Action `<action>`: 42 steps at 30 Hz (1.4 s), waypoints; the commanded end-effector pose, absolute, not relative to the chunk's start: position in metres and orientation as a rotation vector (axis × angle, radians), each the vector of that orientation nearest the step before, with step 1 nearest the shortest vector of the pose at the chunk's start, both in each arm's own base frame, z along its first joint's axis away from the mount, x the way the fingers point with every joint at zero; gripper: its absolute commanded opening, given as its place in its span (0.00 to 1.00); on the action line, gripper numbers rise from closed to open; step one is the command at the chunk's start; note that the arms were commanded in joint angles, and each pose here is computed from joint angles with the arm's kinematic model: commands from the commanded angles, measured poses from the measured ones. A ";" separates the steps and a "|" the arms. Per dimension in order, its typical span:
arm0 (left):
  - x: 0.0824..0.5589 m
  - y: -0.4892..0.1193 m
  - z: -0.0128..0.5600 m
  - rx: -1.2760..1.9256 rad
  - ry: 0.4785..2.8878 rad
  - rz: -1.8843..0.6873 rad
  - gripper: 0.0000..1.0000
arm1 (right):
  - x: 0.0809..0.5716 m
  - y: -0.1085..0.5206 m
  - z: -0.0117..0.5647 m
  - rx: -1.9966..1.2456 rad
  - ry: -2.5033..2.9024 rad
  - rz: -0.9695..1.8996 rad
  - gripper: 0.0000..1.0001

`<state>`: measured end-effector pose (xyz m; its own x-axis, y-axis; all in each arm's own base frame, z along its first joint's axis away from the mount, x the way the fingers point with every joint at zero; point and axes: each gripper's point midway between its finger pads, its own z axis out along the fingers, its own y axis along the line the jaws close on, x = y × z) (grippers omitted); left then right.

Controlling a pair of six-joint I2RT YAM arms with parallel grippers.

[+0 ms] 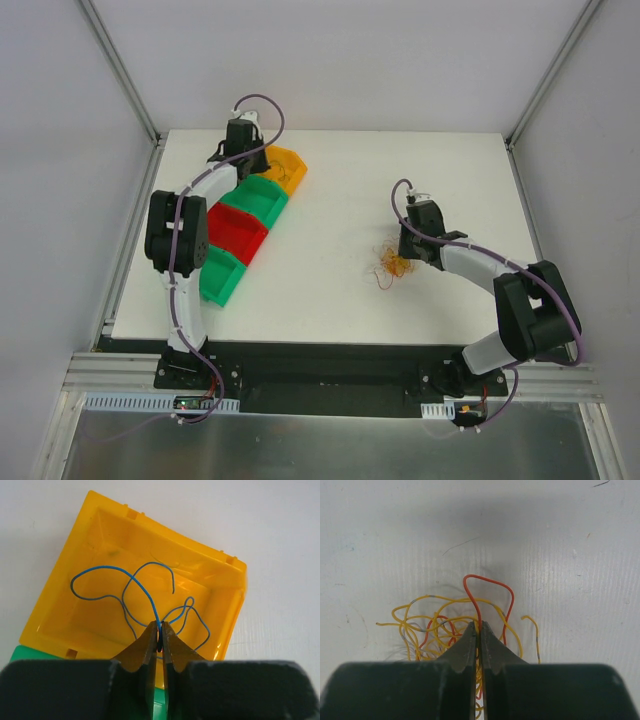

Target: Untangle the cables

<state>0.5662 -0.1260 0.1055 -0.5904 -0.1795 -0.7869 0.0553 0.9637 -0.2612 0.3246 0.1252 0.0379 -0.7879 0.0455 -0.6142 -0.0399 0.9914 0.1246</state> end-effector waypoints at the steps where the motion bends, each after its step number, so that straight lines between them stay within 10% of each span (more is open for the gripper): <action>1: 0.568 -0.127 0.123 -0.065 2.192 -0.294 0.14 | 0.331 0.129 0.045 0.034 2.445 0.223 0.01; 8: 0.529 -0.143 0.205 -0.088 2.131 -0.476 0.89 | 0.330 0.144 0.050 0.006 2.442 0.327 0.05; 10: 0.511 -0.150 0.236 -0.077 2.089 -0.525 0.94 | 0.327 0.151 0.049 -0.015 2.458 0.379 0.10; 21: 0.351 -0.266 0.228 0.319 2.184 -0.915 0.68 | 0.318 0.149 0.050 -0.022 2.458 0.390 0.57; 26: 0.295 -0.345 0.176 0.620 2.245 -1.034 0.54 | 0.296 0.150 0.045 -0.040 2.471 0.446 0.60; 29: 0.281 -0.375 0.152 0.704 2.256 -1.075 0.42 | 0.294 0.155 0.045 -0.044 2.412 0.518 0.54; 35: 0.266 -0.397 0.124 0.721 2.261 -1.169 0.43 | 0.294 0.168 0.044 -0.070 2.425 0.615 0.11; 42: 0.247 -0.406 0.109 0.866 2.226 -1.294 0.50 | 0.295 0.163 0.050 -0.058 2.408 0.593 0.09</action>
